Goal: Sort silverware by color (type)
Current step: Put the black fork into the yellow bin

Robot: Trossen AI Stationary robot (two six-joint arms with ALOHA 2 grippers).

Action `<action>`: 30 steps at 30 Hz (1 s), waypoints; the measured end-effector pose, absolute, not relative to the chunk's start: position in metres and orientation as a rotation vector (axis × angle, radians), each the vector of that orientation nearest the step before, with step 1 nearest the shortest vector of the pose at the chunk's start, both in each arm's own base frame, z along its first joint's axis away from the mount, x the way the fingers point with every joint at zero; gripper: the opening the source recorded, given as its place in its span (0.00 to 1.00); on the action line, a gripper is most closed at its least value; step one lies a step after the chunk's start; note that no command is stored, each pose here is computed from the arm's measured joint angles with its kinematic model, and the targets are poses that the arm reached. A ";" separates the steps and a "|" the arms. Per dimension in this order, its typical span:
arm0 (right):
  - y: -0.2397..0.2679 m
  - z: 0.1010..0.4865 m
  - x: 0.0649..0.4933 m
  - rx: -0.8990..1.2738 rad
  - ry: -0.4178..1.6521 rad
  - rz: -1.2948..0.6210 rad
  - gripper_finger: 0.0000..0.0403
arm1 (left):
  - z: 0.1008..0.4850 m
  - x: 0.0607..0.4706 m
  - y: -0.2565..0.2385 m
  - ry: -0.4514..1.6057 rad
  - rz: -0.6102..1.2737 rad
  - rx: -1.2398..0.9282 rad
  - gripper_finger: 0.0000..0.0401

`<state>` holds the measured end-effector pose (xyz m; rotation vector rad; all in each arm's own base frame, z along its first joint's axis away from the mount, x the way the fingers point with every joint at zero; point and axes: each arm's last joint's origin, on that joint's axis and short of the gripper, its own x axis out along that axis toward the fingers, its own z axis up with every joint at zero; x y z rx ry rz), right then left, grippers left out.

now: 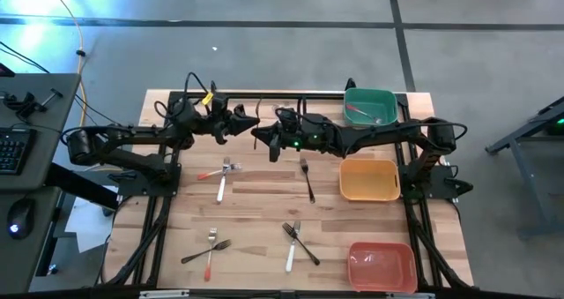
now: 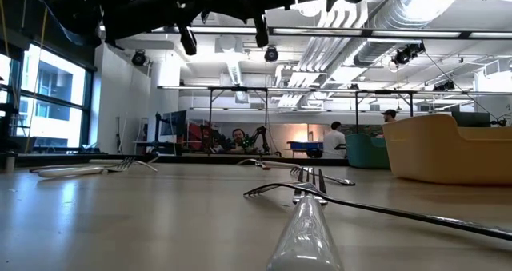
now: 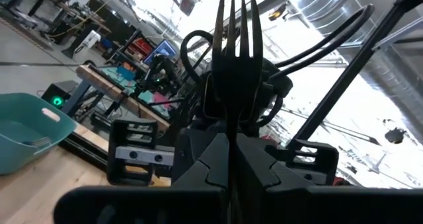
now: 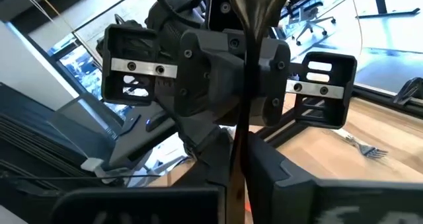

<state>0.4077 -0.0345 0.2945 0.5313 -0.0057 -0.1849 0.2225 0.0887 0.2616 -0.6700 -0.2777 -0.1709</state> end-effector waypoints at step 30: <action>0.010 0.321 0.223 0.383 1.126 -0.356 0.00 | 0.250 0.223 0.093 -0.154 -0.167 -0.619 0.12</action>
